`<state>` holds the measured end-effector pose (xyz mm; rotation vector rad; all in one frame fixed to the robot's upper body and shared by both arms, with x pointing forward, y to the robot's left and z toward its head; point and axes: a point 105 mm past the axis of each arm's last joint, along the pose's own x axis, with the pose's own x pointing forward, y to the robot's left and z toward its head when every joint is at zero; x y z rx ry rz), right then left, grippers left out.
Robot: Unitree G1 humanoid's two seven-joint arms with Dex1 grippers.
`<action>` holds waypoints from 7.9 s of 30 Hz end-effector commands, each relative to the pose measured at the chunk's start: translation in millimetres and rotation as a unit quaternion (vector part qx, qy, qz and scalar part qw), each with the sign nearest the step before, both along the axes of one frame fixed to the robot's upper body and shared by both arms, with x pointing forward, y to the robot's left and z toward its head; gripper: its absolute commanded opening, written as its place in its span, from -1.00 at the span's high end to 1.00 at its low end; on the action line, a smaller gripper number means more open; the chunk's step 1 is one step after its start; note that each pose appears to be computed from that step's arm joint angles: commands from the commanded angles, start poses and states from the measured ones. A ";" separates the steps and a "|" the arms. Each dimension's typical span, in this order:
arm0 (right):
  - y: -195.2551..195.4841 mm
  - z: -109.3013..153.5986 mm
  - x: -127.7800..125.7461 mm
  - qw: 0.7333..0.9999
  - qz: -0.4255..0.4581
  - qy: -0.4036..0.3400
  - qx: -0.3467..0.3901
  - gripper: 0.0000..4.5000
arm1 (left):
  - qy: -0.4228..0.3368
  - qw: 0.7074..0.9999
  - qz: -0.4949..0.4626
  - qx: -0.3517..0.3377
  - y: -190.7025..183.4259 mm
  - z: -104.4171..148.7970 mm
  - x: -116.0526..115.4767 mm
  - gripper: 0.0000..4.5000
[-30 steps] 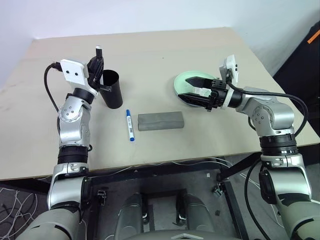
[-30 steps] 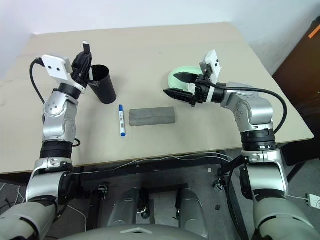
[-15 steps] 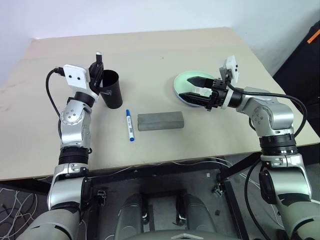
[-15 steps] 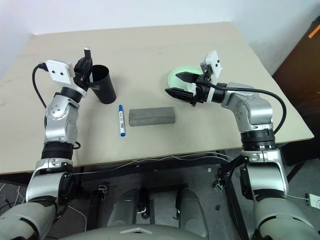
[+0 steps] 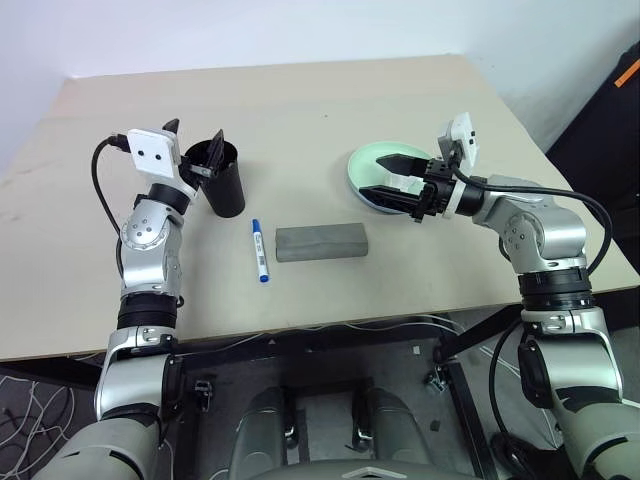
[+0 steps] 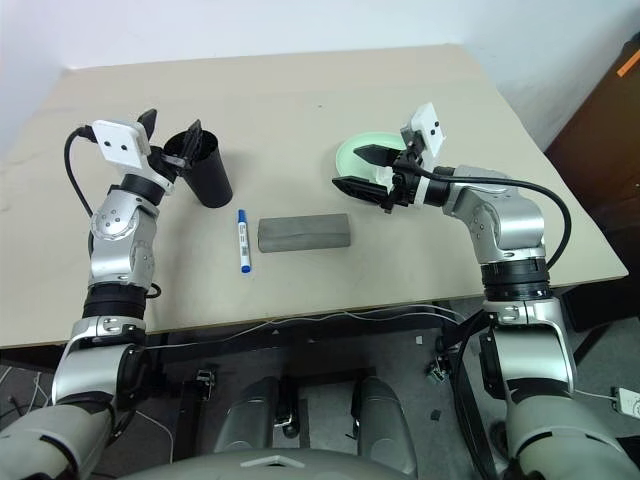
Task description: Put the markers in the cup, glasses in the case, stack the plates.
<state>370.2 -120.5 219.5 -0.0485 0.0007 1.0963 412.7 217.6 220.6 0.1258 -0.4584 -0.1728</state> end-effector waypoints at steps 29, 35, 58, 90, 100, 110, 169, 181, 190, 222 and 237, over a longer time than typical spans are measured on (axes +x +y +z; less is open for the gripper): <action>8.0 16.1 -9.1 0.996 0.082 -0.029 0.001 -1.00 | 0.254 0.964 -0.073 0.028 -71.7 19.7 -79.9 -0.71; 8.3 11.7 -2.3 0.997 0.063 -0.033 -0.015 -1.00 | 0.361 0.931 -0.024 0.049 -76.2 -14.9 -86.3 -0.71; -0.2 3.2 0.9 0.998 0.040 -0.031 -0.028 -1.00 | 0.492 0.870 0.022 0.003 -71.4 -83.5 -86.1 -0.71; -8.0 3.1 9.7 0.999 0.001 -0.044 -0.032 -1.00 | 0.540 0.830 0.136 0.023 -46.2 -99.5 -75.9 0.87; -4.4 3.1 12.0 0.999 0.002 -0.044 -0.030 -1.00 | 0.443 0.892 0.087 0.006 -61.7 -52.0 -67.2 0.87; -5.0 2.3 11.5 0.999 0.003 -0.044 -0.032 -1.00 | 0.345 0.938 -0.034 0.012 -85.1 -20.8 -68.2 0.87; 0.0 0.1 -7.1 0.998 0.027 -0.051 -0.033 -1.00 | 0.025 0.999 0.012 0.032 2.4 24.1 -11.4 0.87; -0.1 -0.9 -6.8 0.997 0.024 -0.057 -0.041 -1.00 | 0.029 0.999 0.011 0.026 3.7 18.9 -10.9 0.17; 1.8 1.3 -7.2 0.997 0.025 -0.058 -0.043 -1.00 | 0.019 1.000 0.003 0.003 1.0 23.1 -14.1 -0.98; -32.3 -15.2 -17.3 0.999 0.000 -0.006 -0.034 -1.00 | 0.104 0.959 -0.249 0.087 -21.9 -18.4 -116.8 -0.98; -41.6 -25.7 -43.4 1.000 -0.020 0.001 -0.012 -1.00 | 0.148 0.943 -0.277 0.107 -10.0 -43.9 -121.1 -0.98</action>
